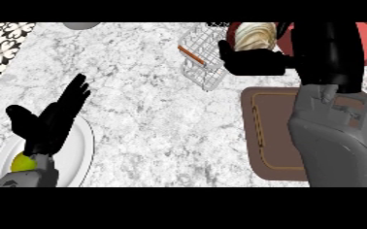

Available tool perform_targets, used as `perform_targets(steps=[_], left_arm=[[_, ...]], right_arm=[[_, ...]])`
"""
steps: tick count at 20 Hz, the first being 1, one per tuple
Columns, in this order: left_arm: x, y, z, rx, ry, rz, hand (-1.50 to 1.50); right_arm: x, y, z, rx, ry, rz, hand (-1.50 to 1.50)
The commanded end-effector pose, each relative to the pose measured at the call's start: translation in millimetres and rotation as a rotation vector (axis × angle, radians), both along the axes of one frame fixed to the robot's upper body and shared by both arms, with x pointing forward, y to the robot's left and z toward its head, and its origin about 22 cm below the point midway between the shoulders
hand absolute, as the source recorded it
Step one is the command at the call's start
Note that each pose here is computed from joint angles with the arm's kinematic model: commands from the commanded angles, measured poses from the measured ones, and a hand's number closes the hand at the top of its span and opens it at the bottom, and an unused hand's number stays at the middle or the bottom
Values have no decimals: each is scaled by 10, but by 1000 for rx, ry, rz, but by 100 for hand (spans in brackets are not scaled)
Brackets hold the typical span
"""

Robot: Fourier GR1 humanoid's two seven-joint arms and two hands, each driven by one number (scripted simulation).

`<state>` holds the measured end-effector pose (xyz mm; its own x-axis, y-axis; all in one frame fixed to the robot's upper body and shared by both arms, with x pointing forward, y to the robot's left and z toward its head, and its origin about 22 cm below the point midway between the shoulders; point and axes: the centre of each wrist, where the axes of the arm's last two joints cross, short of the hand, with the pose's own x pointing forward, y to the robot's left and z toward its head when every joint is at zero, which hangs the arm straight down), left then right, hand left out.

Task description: Pick the cupcake from the tray and place it in the tiered basket

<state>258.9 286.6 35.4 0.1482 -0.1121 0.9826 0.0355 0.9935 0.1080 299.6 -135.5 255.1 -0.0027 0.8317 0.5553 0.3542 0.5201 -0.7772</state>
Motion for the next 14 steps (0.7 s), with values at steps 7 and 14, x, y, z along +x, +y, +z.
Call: perform_targets(steps=[7,14], left_arm=[[43,160,142,9,-11,5,0],[-60,177,33,-1,-16,14,0]], right_arm=[[615,637,-13,32,108,-24,150],[875,568,-365,10,119,-42,150]])
